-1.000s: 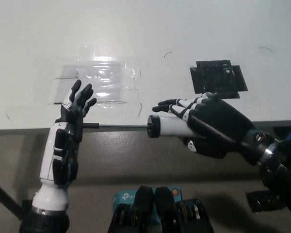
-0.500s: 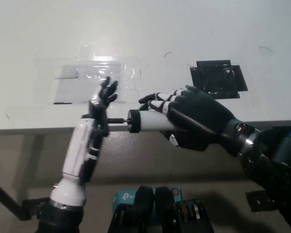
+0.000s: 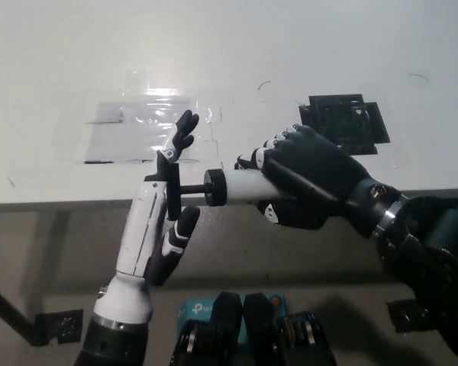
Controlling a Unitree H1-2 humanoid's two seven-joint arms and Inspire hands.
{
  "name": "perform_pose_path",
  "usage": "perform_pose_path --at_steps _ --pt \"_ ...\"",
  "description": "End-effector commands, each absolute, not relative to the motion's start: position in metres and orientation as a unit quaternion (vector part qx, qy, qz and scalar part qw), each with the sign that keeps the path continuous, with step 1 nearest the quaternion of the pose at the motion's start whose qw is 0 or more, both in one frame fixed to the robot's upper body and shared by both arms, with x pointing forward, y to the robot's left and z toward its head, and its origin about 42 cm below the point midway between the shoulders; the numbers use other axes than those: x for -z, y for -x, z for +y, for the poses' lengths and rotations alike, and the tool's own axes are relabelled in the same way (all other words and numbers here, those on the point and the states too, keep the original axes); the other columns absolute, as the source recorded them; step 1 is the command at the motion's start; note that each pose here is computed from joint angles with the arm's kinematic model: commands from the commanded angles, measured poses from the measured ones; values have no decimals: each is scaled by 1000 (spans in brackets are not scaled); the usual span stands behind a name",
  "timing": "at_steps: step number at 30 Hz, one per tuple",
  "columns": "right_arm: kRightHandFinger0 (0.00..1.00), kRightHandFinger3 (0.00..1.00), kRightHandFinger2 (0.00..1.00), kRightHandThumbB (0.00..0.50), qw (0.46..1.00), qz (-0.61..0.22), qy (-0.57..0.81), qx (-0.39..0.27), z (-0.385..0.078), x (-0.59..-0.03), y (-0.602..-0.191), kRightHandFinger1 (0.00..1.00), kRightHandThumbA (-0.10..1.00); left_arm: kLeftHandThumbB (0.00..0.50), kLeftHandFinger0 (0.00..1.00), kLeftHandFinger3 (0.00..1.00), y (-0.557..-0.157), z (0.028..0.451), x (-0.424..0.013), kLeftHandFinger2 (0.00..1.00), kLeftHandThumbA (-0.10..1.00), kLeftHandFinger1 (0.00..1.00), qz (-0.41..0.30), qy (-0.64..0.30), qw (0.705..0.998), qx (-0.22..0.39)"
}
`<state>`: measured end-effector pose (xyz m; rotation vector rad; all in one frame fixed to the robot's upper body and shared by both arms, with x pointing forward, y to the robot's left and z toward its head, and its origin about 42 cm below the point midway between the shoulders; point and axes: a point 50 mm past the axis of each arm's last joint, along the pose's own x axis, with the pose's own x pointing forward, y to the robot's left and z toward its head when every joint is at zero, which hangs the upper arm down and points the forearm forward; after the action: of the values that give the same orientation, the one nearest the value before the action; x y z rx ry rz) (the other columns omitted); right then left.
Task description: The robot uses right hand to pick up a small white air pumper and uses its left hand to compress it, and then puts it on the desk
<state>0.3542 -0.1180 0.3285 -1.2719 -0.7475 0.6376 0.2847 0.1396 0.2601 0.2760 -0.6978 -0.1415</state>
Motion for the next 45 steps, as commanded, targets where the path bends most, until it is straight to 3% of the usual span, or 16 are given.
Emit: perform_pose_path --at_steps 1,2,3,4,5,6,7,9,13,20,26,30,33,35,43,45 --pt "0 36 432 183 673 -383 571 -273 -108 -351 -353 54 -100 336 1000 1000 -285 132 -269 1000 1000 1000 -360 -140 918 88" --pt "0 34 571 184 675 -381 571 -272 -111 -350 -355 126 -100 338 1000 1000 -285 137 -268 1000 1000 1000 -355 -134 921 85" --pt "0 132 704 197 678 -378 571 -267 -115 -348 -356 218 -100 318 1000 1000 -286 146 -267 1000 1000 1000 -356 -140 921 79" --pt "0 235 745 199 681 -376 570 -266 -117 -347 -357 279 -100 305 1000 1000 -287 151 -266 1000 1000 1000 -355 -141 921 75" --pt "0 479 769 206 683 -376 567 -265 -119 -347 -358 379 -100 307 1000 1000 -287 159 -266 1000 1000 1000 -353 -140 923 66" --pt "0 635 752 215 686 -379 563 -263 -123 -346 -361 425 -100 302 1000 1000 -289 173 -266 1000 1000 1000 -353 -138 924 52" --pt "0 727 753 219 688 -380 561 -261 -126 -345 -362 454 -100 300 1000 1000 -290 179 -267 1000 1000 1000 -354 -137 924 46" --pt "0 798 726 214 696 -368 566 -246 -140 -345 -370 446 -100 255 1000 1000 -295 205 -270 1000 1000 1000 -359 -136 923 16" --pt "4 923 798 212 706 -343 583 -208 -165 -351 -395 496 -100 288 1000 1000 -294 232 -275 1000 1000 1000 -363 -127 923 -24" --pt "24 941 825 192 729 -305 587 -176 -180 -359 -453 525 -100 244 1000 1000 -278 233 -256 1000 1000 1000 -370 -124 920 -33" --pt "62 943 845 163 744 -227 612 -143 -187 -350 -511 552 -100 234 1000 1000 -269 236 -224 1000 1000 1000 -320 -117 940 -14" --pt "66 975 857 174 760 -191 608 -125 -194 -343 -542 555 -100 193 1000 1000 -262 244 -196 1000 1000 1000 -281 -123 952 -9" --pt "61 975 851 191 761 -179 612 -121 -192 -335 -555 550 -100 195 1000 1000 -254 251 -182 1000 1000 1000 -254 -124 959 -17" --pt "56 885 833 212 764 -163 610 -129 -191 -324 -563 519 -100 200 1000 1000 -249 258 -175 1000 1000 1000 -246 -127 961 -21" --pt "93 875 877 197 767 -115 616 -138 -192 -288 -573 554 -100 210 1000 1000 -241 260 -164 1000 1000 1000 -232 -121 965 -14" --pt "213 834 836 237 768 -92 616 -147 -194 -280 -574 580 -100 218 1000 1000 -240 257 -163 1000 1000 1000 -223 -113 968 -8"
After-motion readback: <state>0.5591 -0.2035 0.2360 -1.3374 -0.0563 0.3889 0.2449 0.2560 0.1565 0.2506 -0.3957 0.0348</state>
